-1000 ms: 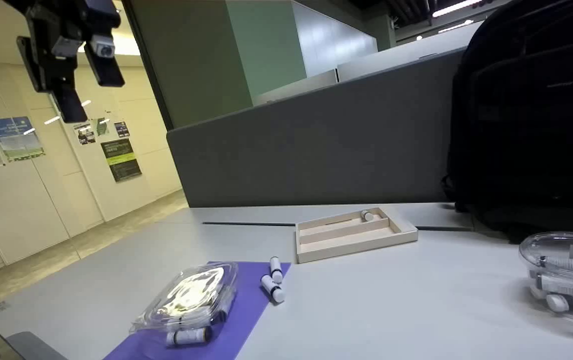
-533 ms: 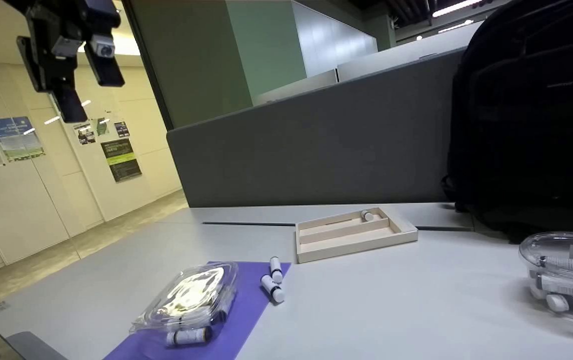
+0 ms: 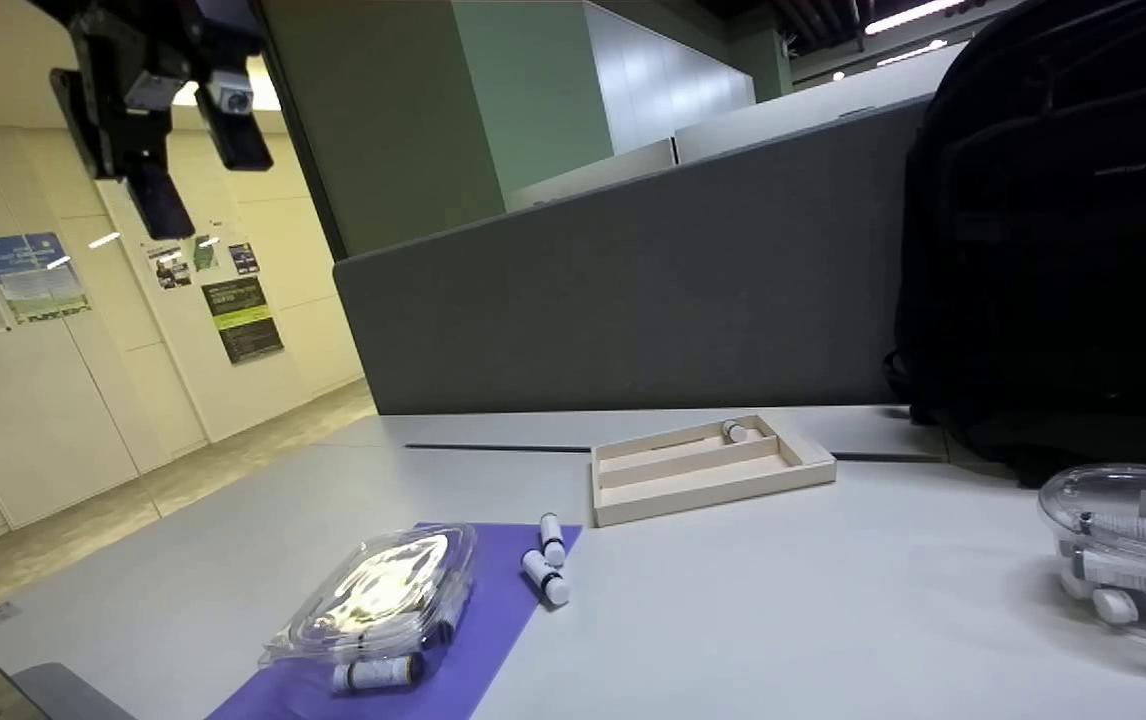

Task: Put the white object on the wooden tray

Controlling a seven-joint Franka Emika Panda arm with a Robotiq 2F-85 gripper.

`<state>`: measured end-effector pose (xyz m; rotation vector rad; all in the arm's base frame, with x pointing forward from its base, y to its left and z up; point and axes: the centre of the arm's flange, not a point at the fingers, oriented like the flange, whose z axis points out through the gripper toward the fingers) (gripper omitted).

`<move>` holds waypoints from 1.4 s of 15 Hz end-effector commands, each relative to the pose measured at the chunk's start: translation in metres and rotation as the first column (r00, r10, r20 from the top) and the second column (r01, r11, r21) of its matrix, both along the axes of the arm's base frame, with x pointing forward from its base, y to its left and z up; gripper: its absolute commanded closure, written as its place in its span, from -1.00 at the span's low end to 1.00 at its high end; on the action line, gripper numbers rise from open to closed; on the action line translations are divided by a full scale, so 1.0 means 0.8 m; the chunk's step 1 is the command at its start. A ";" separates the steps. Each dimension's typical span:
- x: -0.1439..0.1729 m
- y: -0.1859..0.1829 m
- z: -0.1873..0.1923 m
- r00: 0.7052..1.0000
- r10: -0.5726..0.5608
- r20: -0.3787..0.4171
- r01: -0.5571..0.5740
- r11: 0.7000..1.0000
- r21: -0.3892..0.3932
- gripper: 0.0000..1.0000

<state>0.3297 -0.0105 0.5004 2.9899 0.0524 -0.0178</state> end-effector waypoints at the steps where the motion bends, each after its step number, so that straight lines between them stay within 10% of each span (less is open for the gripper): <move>1: 0.043 -0.027 -0.001 0.996 0.051 0.079 -0.055 0.997 0.052 -1.00; 6: 0.116 -0.056 -0.023 0.952 0.293 0.093 -0.304 0.943 0.137 -1.00; 11: 0.186 -0.049 -0.052 0.833 0.553 0.004 -0.550 0.827 0.117 -1.00; 18: 0.187 -0.037 -0.072 0.833 0.553 -0.004 -0.550 0.830 0.089 -1.00; 21: 0.205 -0.022 -0.091 0.742 0.666 0.082 -0.663 0.746 -0.058 -1.00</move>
